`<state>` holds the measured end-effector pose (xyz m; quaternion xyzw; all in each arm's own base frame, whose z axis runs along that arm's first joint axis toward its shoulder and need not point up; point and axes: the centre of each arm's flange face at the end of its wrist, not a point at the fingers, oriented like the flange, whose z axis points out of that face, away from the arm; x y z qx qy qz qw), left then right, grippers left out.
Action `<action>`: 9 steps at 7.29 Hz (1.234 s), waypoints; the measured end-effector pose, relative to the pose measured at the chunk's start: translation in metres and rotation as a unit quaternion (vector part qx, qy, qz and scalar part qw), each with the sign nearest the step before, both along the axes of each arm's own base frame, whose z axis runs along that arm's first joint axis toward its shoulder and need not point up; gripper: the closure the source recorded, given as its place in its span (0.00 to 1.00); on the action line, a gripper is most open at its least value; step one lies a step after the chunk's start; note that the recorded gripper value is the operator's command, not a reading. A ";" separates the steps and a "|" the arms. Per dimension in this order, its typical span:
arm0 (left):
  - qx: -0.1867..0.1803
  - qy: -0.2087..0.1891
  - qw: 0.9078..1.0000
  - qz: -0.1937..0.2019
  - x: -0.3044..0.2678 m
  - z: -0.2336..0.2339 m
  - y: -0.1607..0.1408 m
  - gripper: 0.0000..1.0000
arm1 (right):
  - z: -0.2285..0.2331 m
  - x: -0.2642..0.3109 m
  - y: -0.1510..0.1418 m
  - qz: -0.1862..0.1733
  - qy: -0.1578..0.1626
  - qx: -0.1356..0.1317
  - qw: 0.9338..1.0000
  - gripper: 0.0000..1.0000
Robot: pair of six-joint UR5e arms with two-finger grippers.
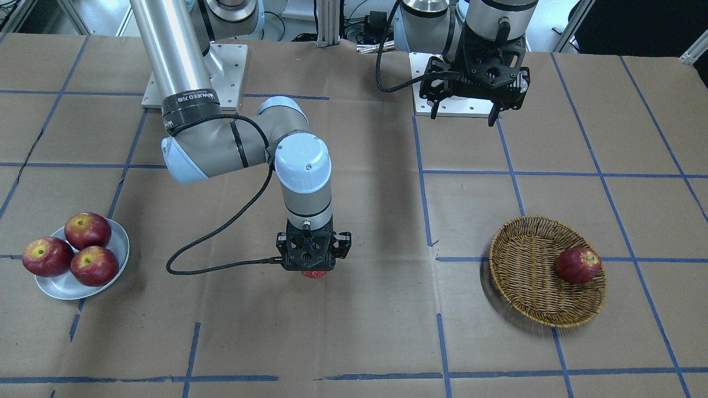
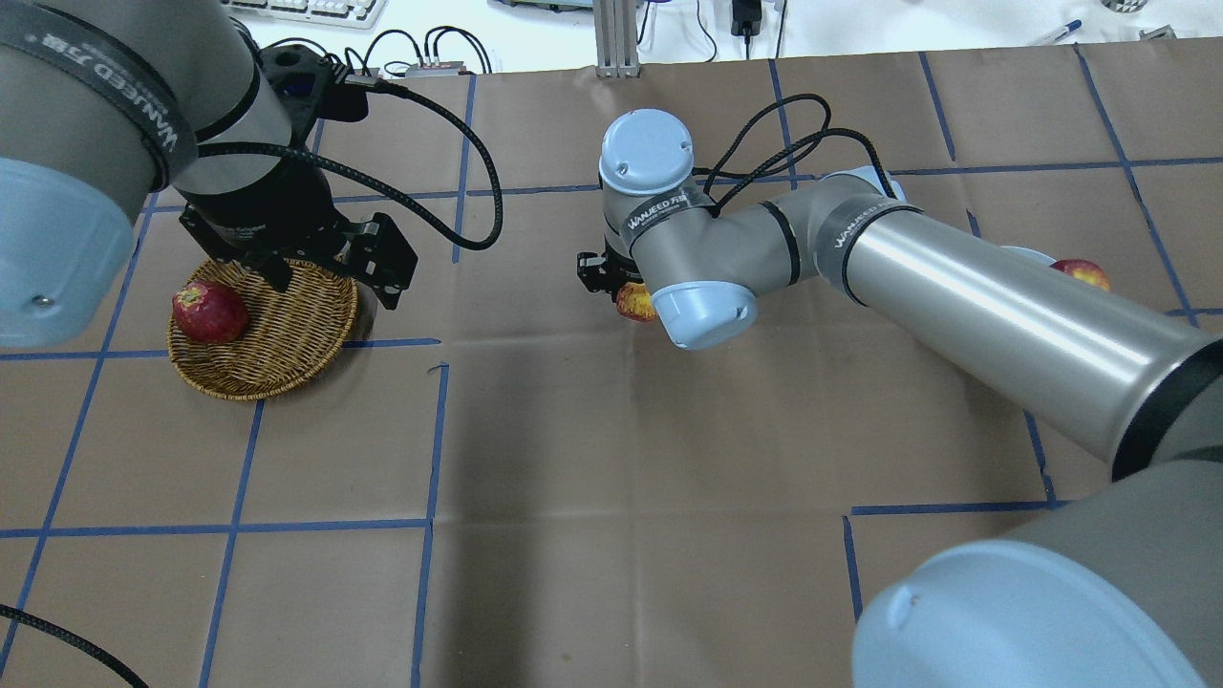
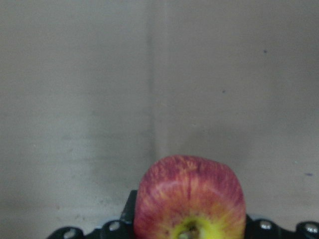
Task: Transfer apple from basket to plate
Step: 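Carry the apple with the right gripper onto the white plate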
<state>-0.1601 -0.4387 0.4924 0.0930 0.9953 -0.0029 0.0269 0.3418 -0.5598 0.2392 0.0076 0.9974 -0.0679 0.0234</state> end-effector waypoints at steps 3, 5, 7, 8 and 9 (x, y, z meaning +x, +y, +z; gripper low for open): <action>-0.001 0.000 1.000 0.002 0.001 0.002 0.004 0.01 | 0.090 -0.117 0.000 0.030 0.018 0.031 0.999 0.53; -0.001 0.000 1.000 0.001 0.001 0.003 0.007 0.01 | 0.112 -0.224 0.004 0.062 0.025 0.038 0.997 0.53; -0.002 0.000 1.000 0.001 0.001 0.004 0.007 0.01 | 0.117 -0.327 0.005 0.086 0.032 0.038 0.995 0.53; -0.002 0.000 1.000 0.001 0.001 0.004 0.007 0.01 | 0.111 -0.372 0.007 0.107 0.033 0.043 0.993 0.53; -0.002 0.000 1.000 0.001 0.001 0.004 0.007 0.01 | 0.098 -0.412 0.012 0.124 0.031 0.051 0.991 0.53</action>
